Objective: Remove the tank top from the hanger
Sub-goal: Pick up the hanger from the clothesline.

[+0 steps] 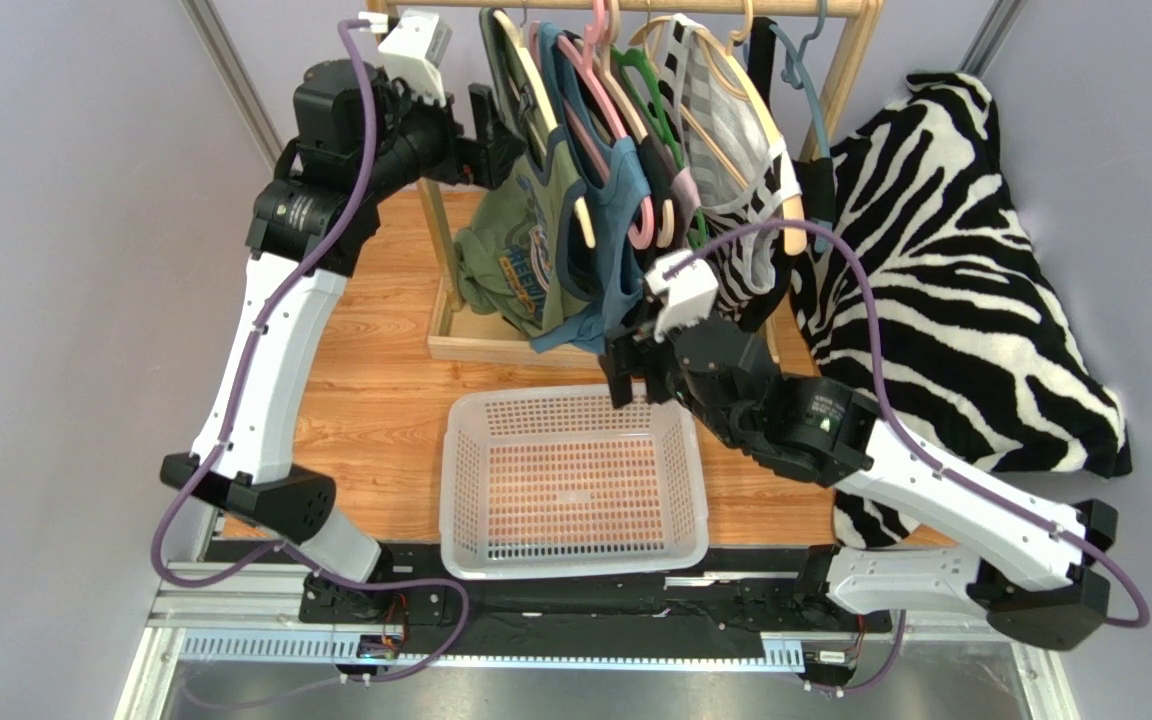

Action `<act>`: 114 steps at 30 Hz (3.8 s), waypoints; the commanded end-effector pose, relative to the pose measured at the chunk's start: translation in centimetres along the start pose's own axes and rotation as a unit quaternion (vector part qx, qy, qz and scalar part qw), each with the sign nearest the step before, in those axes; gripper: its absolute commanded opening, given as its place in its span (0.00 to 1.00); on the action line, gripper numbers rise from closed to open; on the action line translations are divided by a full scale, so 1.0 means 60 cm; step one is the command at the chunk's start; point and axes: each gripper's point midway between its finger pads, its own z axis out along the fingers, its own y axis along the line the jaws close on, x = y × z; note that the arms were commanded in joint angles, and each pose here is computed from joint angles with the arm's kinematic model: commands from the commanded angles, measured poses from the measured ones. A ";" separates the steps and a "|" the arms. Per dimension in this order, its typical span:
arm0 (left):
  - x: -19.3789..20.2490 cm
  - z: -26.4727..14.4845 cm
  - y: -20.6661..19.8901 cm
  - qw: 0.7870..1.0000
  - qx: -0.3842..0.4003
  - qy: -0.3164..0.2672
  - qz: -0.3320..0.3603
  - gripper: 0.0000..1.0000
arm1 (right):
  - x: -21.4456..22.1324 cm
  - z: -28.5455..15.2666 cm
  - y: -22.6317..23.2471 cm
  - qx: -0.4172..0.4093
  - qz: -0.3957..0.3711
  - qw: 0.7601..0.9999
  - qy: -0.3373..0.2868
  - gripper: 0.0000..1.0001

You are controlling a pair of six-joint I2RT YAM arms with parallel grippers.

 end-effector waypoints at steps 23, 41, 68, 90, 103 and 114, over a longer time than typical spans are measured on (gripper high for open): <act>0.156 -0.175 0.083 0.996 -0.017 0.087 -0.015 0.99 | -0.406 0.143 0.057 -0.033 0.033 0.982 -0.182 0.85; 0.161 -0.204 0.059 0.997 -0.002 0.076 -0.004 0.99 | -0.339 0.233 0.056 -0.021 0.025 0.992 -0.119 0.63; 0.199 -0.204 0.076 0.995 -0.022 0.094 -0.002 0.98 | -0.496 0.127 0.036 -0.008 0.013 0.958 -0.285 0.00; 0.166 -0.213 0.052 0.995 0.004 0.097 -0.006 0.99 | -0.408 -0.113 0.063 -0.124 -0.009 0.960 -0.250 0.00; 0.082 -0.284 -0.046 0.993 0.100 0.020 0.051 0.99 | -0.484 -0.395 0.031 -0.270 0.024 0.895 -0.355 0.00; 0.074 -0.300 -0.062 0.993 0.109 0.006 0.047 0.99 | -0.488 -0.539 0.037 -0.384 0.028 0.830 -0.403 0.00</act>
